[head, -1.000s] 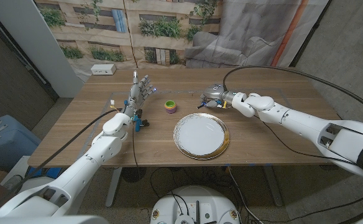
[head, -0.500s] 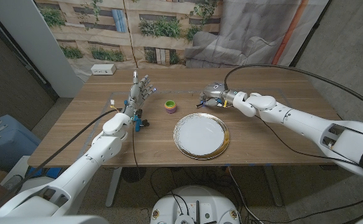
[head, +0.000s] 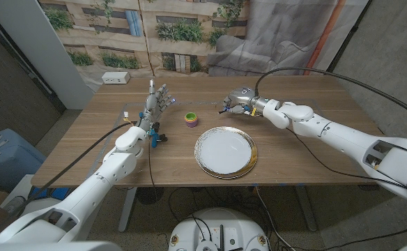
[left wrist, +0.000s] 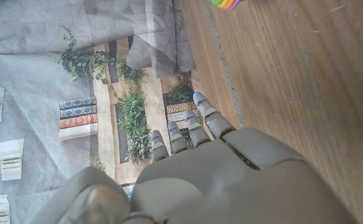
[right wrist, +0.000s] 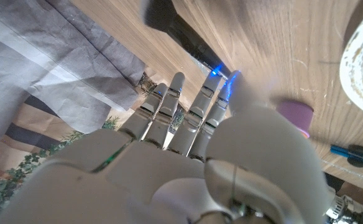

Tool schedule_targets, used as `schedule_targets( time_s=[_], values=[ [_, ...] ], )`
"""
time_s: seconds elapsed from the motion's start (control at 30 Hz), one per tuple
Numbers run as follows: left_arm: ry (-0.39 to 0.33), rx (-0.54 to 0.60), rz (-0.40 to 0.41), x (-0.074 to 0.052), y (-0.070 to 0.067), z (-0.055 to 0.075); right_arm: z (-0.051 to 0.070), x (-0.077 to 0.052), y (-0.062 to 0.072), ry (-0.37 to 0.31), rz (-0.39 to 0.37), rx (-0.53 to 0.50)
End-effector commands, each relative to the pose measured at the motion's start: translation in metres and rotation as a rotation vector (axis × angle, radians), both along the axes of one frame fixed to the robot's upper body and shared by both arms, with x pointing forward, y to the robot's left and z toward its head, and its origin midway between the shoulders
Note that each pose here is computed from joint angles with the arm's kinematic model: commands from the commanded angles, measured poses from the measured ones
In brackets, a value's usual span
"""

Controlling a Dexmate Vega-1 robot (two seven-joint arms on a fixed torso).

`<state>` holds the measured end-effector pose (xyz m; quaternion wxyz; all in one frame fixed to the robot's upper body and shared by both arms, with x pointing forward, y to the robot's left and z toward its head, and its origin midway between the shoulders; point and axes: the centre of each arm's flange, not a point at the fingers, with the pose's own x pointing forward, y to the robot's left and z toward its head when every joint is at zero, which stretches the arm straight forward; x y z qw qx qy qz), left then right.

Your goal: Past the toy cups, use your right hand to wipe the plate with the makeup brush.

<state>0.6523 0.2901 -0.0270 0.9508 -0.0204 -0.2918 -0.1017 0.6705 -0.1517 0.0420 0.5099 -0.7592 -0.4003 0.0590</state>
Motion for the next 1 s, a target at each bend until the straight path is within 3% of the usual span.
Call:
schedule_targets(
  time_s=[0.03, 0.47, 1.0],
  values=[
    [0.0, 0.0, 0.0, 0.0, 0.0, 0.0, 0.011, -0.017, -0.008, 0.06, 0.054, 0.143],
    [0.0, 0.0, 0.0, 0.0, 0.0, 0.0, 0.014, -0.035, -0.015, 0.157, 0.123, 0.315],
    [0.0, 0.0, 0.0, 0.0, 0.0, 0.0, 0.005, -0.051, -0.027, 0.306, 0.187, 0.553]
  ],
)
